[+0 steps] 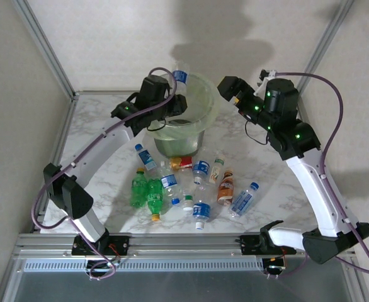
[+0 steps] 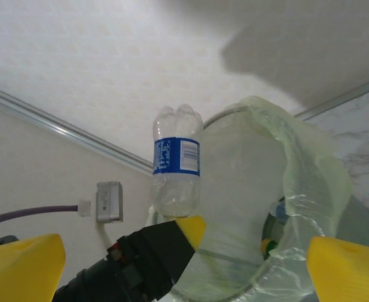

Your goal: Put the plastic bottles in the bin

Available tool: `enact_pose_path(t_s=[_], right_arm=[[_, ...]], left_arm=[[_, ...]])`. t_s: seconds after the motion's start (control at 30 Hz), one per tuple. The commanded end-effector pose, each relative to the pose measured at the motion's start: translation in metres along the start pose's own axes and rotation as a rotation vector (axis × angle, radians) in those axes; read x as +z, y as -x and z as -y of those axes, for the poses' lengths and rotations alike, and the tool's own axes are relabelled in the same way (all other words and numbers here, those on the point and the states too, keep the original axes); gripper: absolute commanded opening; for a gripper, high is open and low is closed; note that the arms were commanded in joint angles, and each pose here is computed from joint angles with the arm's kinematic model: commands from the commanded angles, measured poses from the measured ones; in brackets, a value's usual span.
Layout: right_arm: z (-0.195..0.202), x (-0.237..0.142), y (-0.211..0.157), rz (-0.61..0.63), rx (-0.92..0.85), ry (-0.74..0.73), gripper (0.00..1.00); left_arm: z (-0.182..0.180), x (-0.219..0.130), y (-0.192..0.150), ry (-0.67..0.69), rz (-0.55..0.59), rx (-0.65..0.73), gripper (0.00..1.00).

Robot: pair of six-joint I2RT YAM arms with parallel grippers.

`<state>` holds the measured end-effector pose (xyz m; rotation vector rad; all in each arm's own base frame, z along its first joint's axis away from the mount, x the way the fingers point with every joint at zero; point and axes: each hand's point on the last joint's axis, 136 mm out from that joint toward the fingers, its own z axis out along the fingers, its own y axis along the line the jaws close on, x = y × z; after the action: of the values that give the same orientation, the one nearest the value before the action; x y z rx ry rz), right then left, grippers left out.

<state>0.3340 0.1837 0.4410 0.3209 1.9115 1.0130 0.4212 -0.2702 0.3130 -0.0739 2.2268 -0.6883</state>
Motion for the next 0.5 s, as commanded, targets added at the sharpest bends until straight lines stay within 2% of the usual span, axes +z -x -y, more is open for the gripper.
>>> enact_pose_path(t_s=[0.0, 0.07, 0.23, 0.33, 0.47], right_arm=[[0.010, -0.008, 0.001, 0.021, -0.028, -0.054, 0.99], [0.011, -0.008, 0.002, 0.025, -0.030, -0.060, 0.99], [0.007, -0.009, 0.007, 0.036, -0.043, -0.063, 0.99], [0.006, -0.006, 0.008, 0.035, -0.054, -0.066, 0.99], [0.003, -0.003, 0.012, 0.035, -0.073, -0.066, 0.98]], left_arm=[[-0.003, -0.010, 0.009, 0.046, 0.026, -0.008, 0.27], [-0.006, -0.011, 0.011, 0.068, 0.033, -0.009, 0.43], [-0.003, -0.025, 0.025, 0.076, 0.077, -0.012, 0.65], [-0.001, -0.043, 0.038, 0.086, 0.119, -0.015, 0.72], [0.000, -0.074, 0.054, 0.104, 0.182, -0.016, 0.76]])
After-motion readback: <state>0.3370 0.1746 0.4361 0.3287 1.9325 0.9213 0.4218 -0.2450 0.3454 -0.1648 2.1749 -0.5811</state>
